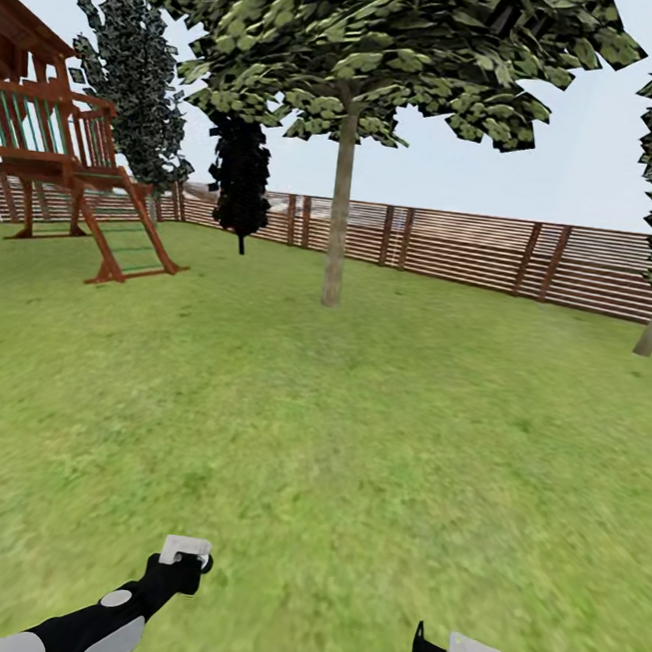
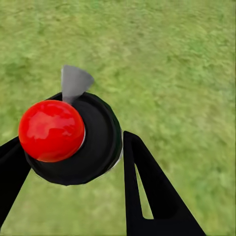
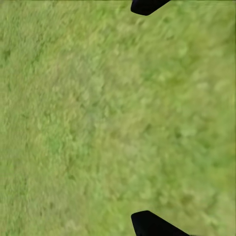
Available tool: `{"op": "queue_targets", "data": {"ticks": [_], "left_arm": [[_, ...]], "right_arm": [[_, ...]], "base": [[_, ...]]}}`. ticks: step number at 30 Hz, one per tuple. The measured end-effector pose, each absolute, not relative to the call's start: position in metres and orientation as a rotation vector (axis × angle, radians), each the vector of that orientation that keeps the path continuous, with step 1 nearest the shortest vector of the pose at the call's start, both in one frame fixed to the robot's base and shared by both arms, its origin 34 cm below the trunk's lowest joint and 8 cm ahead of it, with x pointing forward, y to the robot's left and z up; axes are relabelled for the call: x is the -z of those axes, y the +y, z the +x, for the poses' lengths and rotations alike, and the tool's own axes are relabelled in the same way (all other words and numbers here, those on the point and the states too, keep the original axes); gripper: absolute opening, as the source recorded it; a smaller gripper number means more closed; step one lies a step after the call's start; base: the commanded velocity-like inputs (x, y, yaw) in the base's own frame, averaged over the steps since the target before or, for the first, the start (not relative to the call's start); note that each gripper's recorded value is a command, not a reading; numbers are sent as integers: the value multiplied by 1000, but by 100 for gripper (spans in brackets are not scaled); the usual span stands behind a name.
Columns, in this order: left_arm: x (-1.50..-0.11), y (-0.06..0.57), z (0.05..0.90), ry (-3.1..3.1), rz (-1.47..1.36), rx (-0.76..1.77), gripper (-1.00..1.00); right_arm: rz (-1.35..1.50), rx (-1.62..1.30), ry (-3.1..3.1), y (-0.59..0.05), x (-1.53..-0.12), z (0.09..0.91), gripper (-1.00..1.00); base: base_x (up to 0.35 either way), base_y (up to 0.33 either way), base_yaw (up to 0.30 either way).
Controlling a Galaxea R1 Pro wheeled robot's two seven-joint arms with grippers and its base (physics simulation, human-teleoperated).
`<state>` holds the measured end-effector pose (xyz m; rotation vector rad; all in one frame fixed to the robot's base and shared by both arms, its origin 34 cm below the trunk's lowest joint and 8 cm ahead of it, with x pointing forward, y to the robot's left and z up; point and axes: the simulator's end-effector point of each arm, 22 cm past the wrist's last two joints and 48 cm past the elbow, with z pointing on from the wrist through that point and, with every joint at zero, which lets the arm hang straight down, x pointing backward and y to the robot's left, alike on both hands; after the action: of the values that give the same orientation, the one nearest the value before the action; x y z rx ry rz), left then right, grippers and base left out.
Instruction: In the garden, pick up the pesticide atomizer on the floor and spray pesticide onto both trees until each tree trunk is fully covered.
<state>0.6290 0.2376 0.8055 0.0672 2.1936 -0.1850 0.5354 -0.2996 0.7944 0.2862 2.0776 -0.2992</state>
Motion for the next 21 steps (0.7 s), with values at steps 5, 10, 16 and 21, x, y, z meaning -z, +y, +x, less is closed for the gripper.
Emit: {"op": "queue_targets", "data": {"ticks": [5, 10, 16, 21], "left_arm": [[-806, 237, 629, 2194, 67, 186, -100], [-806, 237, 629, 2194, 67, 186, -100], [-806, 237, 629, 2194, 67, 187, -100], [-806, 237, 629, 2194, 67, 187, -100]], "right_arm": [[286, 299, 2078, -300, -794, 535, 100], [286, 299, 2078, -300, -794, 535, 100], [286, 299, 2078, -300, -794, 535, 100], [286, 299, 2078, -299, -794, 535, 100]], "base": [[334, 0, 0], [334, 0, 0], [334, 0, 0], [334, 0, 0]]}}
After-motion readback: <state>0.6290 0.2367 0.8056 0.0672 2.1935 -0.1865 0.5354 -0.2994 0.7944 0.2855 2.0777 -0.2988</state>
